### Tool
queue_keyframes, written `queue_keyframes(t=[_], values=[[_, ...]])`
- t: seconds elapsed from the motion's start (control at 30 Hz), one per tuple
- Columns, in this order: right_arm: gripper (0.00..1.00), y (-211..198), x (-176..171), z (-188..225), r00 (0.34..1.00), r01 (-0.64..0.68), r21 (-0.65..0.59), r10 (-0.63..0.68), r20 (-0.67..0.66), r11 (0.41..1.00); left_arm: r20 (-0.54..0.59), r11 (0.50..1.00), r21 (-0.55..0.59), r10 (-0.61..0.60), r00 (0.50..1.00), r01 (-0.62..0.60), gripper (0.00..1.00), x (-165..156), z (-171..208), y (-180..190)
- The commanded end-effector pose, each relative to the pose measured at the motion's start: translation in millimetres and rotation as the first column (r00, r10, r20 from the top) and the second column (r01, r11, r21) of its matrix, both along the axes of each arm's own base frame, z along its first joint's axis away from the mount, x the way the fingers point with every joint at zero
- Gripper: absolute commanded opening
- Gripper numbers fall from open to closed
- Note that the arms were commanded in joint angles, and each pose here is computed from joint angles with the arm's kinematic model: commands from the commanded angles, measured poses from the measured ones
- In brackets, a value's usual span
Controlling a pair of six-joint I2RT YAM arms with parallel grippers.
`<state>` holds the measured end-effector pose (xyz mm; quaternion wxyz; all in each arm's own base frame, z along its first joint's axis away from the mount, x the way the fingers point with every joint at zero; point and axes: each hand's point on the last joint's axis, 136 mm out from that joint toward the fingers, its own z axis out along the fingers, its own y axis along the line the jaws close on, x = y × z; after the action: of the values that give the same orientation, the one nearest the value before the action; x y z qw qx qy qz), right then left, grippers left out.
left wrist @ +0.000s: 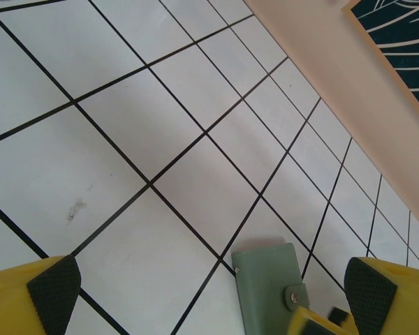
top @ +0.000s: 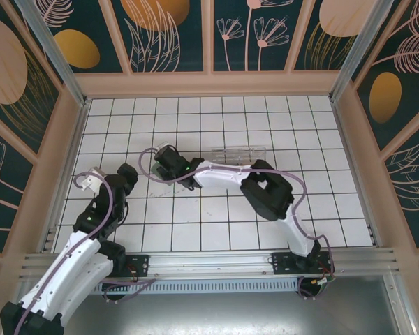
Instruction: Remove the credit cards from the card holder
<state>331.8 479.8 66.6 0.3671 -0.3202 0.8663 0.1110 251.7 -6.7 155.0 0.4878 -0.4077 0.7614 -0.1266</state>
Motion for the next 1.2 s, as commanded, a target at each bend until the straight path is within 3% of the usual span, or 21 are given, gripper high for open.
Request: queue_keyframes(t=[0.0,0.3,0.4,0.57,0.73,1.0,1.17], values=[[0.50,8.8,3.6,-3.7,0.999,-0.043,-0.056,0.043,0.002,0.998,-0.029,1.000,0.011,0.009,1.000,-0.009,0.99,-6.0,-8.3,3.5],[0.50,-4.9,10.1,-32.2,0.999,-0.018,-0.112,0.014,-0.037,0.993,-0.026,1.000,-0.002,-0.013,1.000,0.013,0.99,-4.5,-9.6,-1.2],[0.45,-10.9,11.5,-41.3,0.999,-0.019,-0.124,0.012,-0.050,0.992,-0.027,1.000,-0.005,-0.017,0.999,0.017,0.99,-3.9,-11.0,-2.2],[0.29,-16.1,13.7,-51.0,0.997,-0.016,-0.126,0.006,-0.079,0.992,-0.029,1.000,-0.008,-0.020,0.999,0.020,0.98,-3.6,-12.3,-3.0],[0.00,-16.7,9.5,-46.6,0.995,-0.019,-0.100,0.009,-0.097,0.995,-0.030,1.000,-0.004,-0.022,0.999,0.022,0.99,-3.4,-11.2,-3.1],[0.00,-13.4,-16.5,-8.2,0.977,0.013,0.063,0.000,-0.212,0.998,-0.043,0.998,-0.009,-0.069,0.997,0.069,0.99,-0.8,-17.5,-11.0],[0.00,-25.0,-46.0,3.0,0.943,0.105,0.158,-0.048,-0.330,0.982,-0.047,0.984,-0.035,-0.178,0.983,0.176,0.97,5.9,-23.0,-31.3]])
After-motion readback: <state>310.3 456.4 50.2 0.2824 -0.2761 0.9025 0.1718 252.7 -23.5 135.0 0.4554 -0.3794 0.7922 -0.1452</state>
